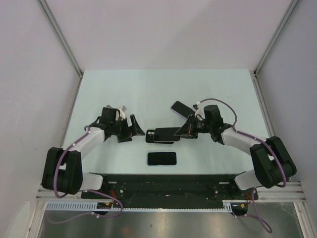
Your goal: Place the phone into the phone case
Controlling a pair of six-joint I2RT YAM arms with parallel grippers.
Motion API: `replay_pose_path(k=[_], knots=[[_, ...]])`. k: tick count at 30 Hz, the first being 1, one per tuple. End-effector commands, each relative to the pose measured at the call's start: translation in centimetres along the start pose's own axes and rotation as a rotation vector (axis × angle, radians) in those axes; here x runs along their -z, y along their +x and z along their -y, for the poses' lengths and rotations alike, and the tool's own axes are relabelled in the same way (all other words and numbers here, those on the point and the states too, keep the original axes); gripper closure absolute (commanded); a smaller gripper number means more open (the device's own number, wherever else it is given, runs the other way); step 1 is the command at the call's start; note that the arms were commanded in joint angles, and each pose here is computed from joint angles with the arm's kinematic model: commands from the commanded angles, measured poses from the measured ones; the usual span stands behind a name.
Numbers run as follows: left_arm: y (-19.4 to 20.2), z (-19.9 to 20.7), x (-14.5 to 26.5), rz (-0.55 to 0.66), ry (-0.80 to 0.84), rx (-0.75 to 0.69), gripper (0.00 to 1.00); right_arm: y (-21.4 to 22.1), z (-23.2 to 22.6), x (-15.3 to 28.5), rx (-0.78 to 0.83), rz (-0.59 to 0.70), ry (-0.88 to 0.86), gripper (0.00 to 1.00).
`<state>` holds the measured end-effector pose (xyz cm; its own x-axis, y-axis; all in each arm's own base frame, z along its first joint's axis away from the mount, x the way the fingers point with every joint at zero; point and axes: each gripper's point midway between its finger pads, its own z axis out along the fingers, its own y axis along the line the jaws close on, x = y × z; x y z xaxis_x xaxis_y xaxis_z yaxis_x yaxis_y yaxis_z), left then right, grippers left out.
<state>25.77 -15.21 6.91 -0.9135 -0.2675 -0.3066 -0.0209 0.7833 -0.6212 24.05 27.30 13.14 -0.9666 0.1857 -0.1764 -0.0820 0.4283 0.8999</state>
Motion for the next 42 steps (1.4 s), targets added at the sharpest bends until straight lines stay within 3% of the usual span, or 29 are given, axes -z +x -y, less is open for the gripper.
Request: replay_pose_path(k=[1, 30, 42], knots=[[-1.7, 0.6, -0.1, 0.026, 0.000, -0.014, 0.00, -0.7, -1.8, -0.4, 0.040, -0.007, -0.086, 0.93], [-1.8, 2.8, -5.4, -0.101, -0.038, -0.075, 0.00, -4.1, 2.0, -4.7, -0.023, -0.045, -0.077, 0.96], [-1.8, 3.7, -6.3, -0.115, -0.036, -0.088, 0.00, -2.3, 3.4, -5.6, -0.045, -0.104, -0.043, 0.97]])
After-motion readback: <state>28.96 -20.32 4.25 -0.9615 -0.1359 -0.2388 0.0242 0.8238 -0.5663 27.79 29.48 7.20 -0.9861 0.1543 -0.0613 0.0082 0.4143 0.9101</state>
